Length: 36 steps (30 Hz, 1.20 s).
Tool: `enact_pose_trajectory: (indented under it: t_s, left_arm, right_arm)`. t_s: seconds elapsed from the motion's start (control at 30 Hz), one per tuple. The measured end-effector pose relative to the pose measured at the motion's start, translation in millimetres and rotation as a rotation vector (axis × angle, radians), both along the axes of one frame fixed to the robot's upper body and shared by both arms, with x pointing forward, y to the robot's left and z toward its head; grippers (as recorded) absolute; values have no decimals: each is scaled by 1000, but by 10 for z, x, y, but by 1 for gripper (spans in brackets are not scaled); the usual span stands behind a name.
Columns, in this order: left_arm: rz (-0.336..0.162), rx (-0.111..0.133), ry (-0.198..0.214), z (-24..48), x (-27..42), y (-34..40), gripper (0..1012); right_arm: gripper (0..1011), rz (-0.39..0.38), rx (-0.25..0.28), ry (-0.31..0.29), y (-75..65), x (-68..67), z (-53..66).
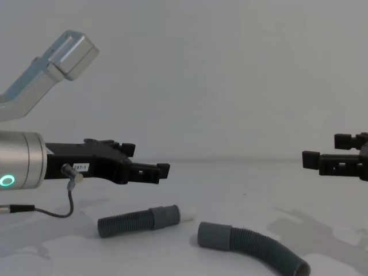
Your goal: Use both hands to pick up one end of the pipe from the table, align the ends, and insert them.
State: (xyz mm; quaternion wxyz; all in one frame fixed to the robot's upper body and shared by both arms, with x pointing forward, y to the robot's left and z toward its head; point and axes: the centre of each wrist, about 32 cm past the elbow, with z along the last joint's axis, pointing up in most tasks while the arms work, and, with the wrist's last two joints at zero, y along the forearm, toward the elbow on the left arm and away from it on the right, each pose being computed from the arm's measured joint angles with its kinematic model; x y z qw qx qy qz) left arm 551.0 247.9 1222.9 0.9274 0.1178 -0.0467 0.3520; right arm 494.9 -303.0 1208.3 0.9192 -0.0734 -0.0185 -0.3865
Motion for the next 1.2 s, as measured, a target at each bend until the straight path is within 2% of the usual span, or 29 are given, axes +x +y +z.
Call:
enact_pose_trajectory:
  t_s: [0.17,0.3,0.7,1.2]
  left_arm:
    - [-40,-8,27,-12,16,33,1001]
    - [-63,-4,40,-22,30,52,1001]
    - [-120,35,57,-78,66,74,1001]
    - [-160,72,64,-136,71,72,1001]
  right_arm:
    - [1000,34,-7,24,5,41,21]
    - [1000,59,-11,45,11,68,30]
    - [1000,121,-20,92,43,144,61]
    - [1000,170,-28,115,136,182,83]
